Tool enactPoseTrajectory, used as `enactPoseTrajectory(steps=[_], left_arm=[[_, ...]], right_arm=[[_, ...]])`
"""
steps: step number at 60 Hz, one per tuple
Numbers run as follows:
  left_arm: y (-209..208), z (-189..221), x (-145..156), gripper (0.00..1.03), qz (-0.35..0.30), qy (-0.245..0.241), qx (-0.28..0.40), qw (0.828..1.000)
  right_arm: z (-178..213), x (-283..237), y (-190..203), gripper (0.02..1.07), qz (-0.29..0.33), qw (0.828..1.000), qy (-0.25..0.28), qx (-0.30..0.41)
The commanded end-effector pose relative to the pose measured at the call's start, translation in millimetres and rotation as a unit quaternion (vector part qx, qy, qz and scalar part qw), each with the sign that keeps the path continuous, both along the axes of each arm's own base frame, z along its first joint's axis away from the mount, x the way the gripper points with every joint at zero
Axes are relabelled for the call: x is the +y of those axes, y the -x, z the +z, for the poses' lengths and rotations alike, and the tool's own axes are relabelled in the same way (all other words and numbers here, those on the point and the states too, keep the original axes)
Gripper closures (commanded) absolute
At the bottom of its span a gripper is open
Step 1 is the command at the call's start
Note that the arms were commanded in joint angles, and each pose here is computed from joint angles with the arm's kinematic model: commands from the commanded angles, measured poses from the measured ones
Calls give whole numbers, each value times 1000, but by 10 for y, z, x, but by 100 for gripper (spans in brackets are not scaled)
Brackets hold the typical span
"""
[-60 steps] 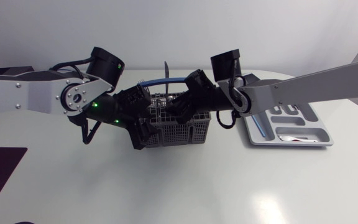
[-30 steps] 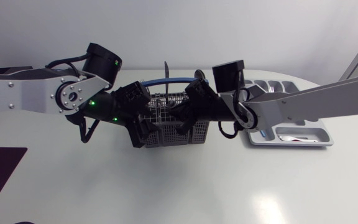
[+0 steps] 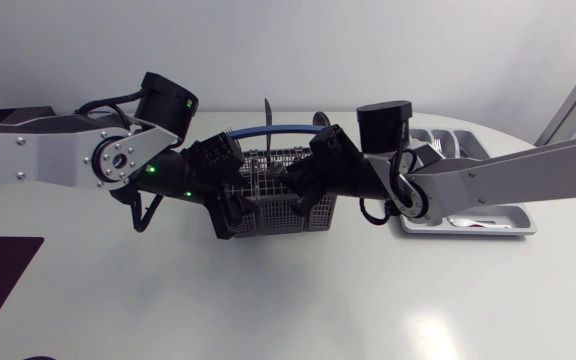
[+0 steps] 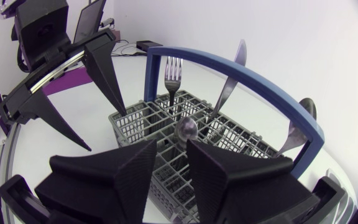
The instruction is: Unload the cutlery basket into the drawer organizer.
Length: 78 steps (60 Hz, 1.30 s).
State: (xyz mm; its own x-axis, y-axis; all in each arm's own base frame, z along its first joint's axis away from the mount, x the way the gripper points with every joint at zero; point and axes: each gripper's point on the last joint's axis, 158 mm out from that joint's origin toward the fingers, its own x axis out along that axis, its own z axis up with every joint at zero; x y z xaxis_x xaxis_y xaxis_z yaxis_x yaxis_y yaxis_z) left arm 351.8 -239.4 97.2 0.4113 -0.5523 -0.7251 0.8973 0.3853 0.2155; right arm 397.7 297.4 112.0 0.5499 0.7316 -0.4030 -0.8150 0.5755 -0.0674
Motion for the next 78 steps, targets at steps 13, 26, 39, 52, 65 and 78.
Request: enactPoseTrajectory(steps=[13,26,39,52,65,78], left_arm=[[101,-148,7,20,-3,-2,19,1000],[124,-171,46,20,-1,-4,21,1000],[120,-175,58,20,0,-4,19,1000],[127,-163,40,20,0,-2,19,1000],[137,-140,17,18,-3,-1,17,1000],[135,-129,12,18,-4,-1,15,1000]], right_arm=[[-247,97,-105,57,-9,1000,-8,20],[-191,172,-165,57,-12,1000,-24,12],[-181,268,-182,58,-8,999,-28,13],[-177,299,-209,84,-5,1000,-30,9],[-143,329,-207,98,0,999,-33,7],[-67,286,-123,100,2,999,-37,-1]])
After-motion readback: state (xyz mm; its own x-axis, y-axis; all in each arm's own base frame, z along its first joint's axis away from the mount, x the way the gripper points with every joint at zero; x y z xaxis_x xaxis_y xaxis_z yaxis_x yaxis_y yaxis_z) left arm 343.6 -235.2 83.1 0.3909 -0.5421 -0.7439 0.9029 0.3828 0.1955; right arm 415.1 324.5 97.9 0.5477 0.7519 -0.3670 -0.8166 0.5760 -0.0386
